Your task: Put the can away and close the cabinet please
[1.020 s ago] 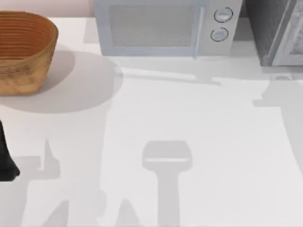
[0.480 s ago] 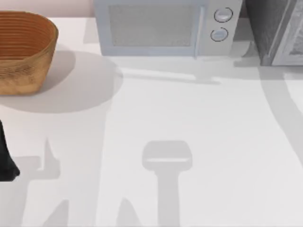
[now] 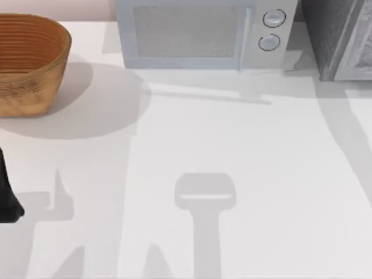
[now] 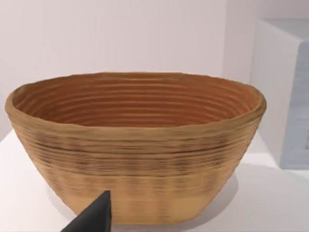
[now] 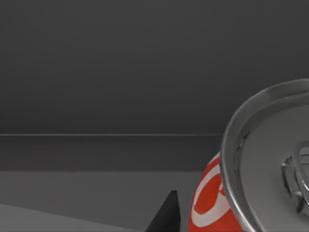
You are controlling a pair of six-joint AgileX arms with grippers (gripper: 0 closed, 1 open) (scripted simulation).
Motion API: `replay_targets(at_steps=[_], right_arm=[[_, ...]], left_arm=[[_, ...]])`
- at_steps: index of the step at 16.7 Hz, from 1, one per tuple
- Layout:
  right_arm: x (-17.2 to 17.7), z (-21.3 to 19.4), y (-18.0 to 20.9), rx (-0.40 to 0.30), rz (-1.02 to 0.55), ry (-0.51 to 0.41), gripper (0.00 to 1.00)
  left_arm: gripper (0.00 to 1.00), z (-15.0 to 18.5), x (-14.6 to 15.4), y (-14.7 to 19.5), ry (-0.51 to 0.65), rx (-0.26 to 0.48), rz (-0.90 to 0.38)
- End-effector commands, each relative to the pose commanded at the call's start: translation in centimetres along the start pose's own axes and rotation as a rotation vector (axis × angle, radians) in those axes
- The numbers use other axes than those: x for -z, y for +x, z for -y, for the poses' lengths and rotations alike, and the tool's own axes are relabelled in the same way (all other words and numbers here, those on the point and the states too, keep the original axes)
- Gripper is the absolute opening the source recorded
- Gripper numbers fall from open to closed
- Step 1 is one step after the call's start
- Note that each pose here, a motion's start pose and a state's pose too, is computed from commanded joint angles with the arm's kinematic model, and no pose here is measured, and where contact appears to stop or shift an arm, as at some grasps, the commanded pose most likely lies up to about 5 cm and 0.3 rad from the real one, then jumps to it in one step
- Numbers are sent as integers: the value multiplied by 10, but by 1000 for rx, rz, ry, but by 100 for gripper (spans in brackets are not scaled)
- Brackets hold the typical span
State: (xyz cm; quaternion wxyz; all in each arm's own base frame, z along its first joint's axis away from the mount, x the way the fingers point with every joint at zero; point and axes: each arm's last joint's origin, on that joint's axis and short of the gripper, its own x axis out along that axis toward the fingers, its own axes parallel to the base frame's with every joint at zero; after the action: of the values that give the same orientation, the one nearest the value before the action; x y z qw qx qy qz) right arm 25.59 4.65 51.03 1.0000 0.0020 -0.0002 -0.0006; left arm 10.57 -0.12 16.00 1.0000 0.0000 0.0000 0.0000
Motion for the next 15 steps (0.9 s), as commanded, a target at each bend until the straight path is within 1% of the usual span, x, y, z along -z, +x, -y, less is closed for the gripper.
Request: replay_targets(at_steps=[2, 5, 11, 15], right_arm=[[-1, 0, 3, -1, -2, 0, 0], [-7, -3, 21, -1, -12, -2, 0], [-29, -4, 82, 3, -8, -3, 0], [-30, -2, 121, 2, 2, -1, 0]], left_arm=[[100, 0, 0, 0, 0, 0, 0], [100, 0, 0, 0, 0, 0, 0], [100, 0, 0, 0, 0, 0, 0], [100, 0, 0, 0, 0, 0, 0]])
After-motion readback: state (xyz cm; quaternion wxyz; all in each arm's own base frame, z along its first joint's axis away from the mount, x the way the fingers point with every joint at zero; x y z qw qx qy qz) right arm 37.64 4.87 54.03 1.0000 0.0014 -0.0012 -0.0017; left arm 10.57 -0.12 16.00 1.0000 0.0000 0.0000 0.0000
